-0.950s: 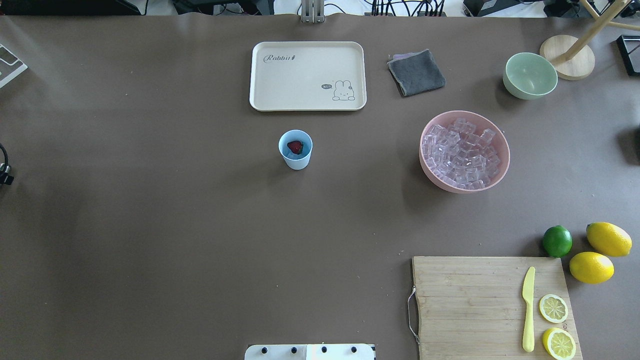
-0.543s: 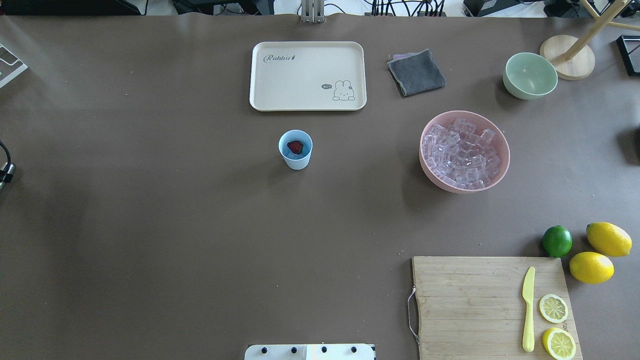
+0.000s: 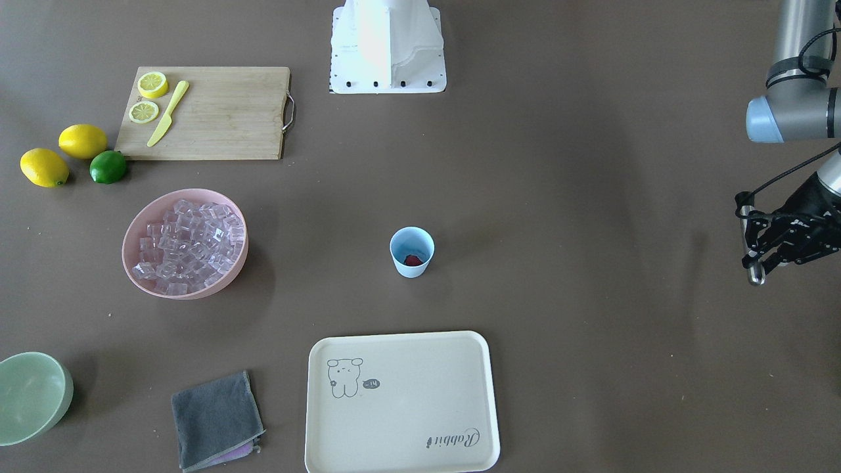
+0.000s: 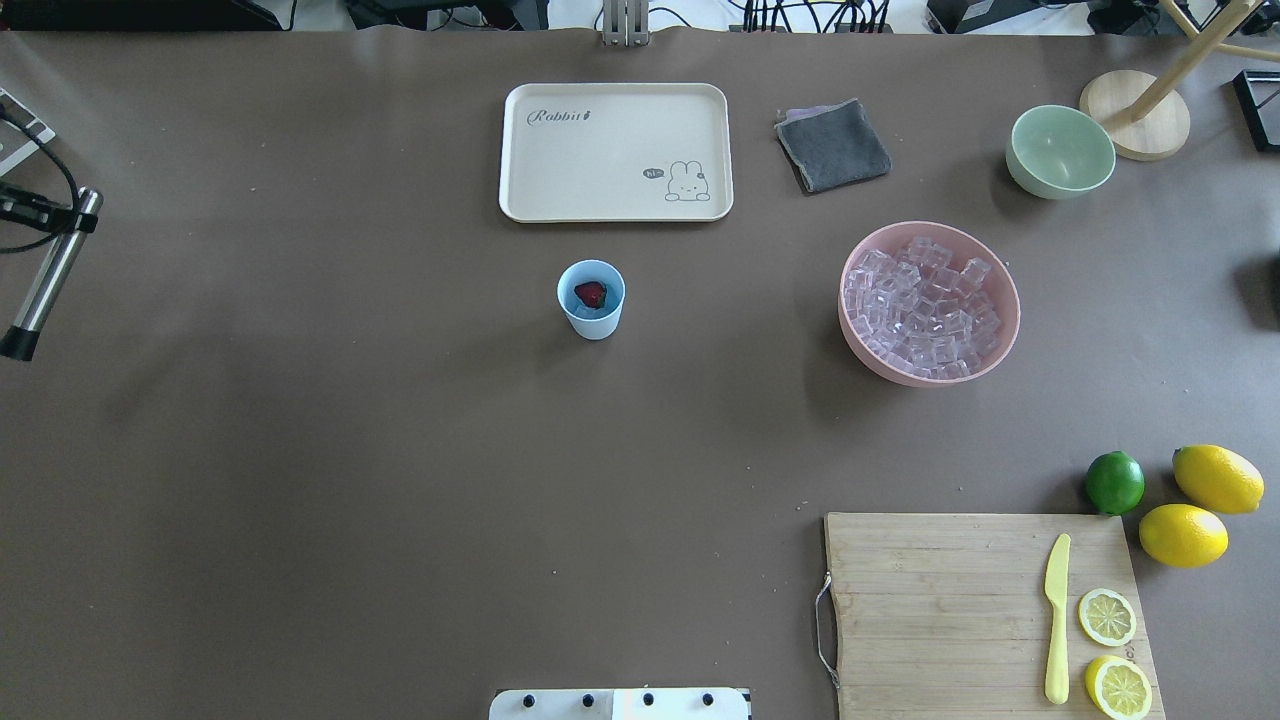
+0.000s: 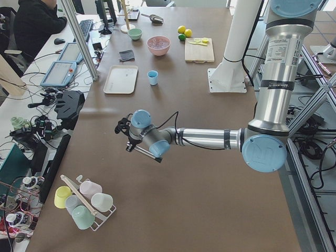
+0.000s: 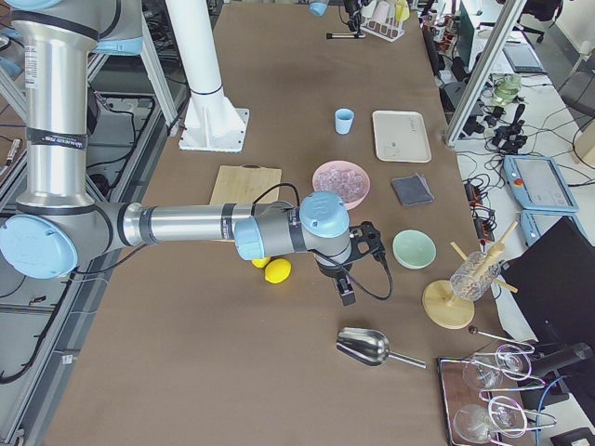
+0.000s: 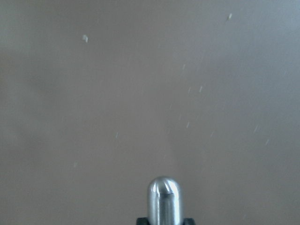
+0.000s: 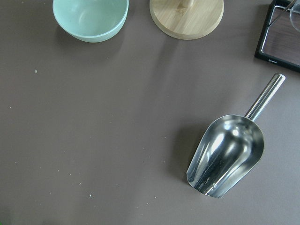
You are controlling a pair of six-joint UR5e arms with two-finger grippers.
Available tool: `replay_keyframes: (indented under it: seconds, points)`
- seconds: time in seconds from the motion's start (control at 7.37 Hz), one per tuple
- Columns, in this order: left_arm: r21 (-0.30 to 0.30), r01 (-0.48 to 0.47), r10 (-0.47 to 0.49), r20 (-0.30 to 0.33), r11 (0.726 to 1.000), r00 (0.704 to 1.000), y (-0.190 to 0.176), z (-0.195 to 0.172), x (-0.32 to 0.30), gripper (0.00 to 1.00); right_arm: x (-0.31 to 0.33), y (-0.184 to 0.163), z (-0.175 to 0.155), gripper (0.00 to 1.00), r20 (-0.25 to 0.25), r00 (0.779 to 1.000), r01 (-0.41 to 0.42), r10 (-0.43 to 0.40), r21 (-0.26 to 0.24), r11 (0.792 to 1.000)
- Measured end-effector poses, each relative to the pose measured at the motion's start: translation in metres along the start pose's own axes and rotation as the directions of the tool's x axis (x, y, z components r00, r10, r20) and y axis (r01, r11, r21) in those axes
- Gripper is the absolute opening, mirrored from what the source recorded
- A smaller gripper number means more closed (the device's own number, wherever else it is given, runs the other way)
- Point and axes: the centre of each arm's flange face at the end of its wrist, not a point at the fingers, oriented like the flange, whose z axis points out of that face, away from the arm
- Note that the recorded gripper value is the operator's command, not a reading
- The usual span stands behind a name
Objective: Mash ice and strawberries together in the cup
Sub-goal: 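Withdraw the left arm and pick up the metal rod off the table edge, then carry the metal rod with the left gripper and lower it into the cup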
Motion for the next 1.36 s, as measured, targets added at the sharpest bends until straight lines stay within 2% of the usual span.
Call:
replay_keyframes:
  seconds: [0.14, 0.27, 0.54, 0.68, 0.95, 1.09, 1.22, 1.36]
  points:
    - [0.112, 0.039, -0.042, 0.02, 0.993, 0.999, -0.05, -0.014, 0.027, 0.24, 0.0, 0.001, 0.001, 0.99, 0.002, 1.0, -0.001, 0.001, -0.003, 1.0]
    - [0.222, 0.075, -0.082, 0.024, 0.972, 0.996, -0.089, -0.025, 0.056, 0.24, -0.001, 0.001, 0.002, 0.99, 0.004, 1.0, -0.004, 0.004, -0.009, 1.0]
    - [0.405, 0.137, -0.148, -0.005, 0.904, 0.989, -0.147, -0.026, 0.137, 0.24, -0.012, -0.007, 0.005, 0.99, 0.014, 1.0, 0.002, -0.001, -0.035, 0.999]
    - [0.486, 0.159, -0.17, -0.021, 0.859, 0.985, -0.164, -0.015, 0.194, 0.24, -0.017, -0.012, 0.005, 0.99, 0.018, 1.0, 0.003, -0.002, -0.042, 0.999]
    - [0.618, 0.208, -0.212, -0.069, 0.758, 0.975, -0.182, -0.007, 0.299, 0.24, -0.021, -0.016, 0.005, 0.99, 0.024, 1.0, 0.004, -0.002, -0.049, 0.999]
    - [0.677, 0.238, -0.242, -0.091, 0.697, 0.966, -0.176, -0.005, 0.343, 0.24, -0.023, -0.017, 0.006, 0.99, 0.027, 1.0, 0.007, -0.005, -0.05, 0.999]
    - [0.722, 0.252, -0.263, -0.1, 0.644, 0.959, -0.16, -0.001, 0.384, 0.24, -0.024, -0.018, 0.006, 0.99, 0.028, 1.0, 0.009, -0.007, -0.051, 0.999]
    - [0.755, 0.251, -0.282, -0.092, 0.606, 0.955, -0.134, 0.009, 0.428, 0.24, -0.025, -0.018, 0.006, 0.99, 0.029, 1.0, 0.01, -0.008, -0.051, 0.999]
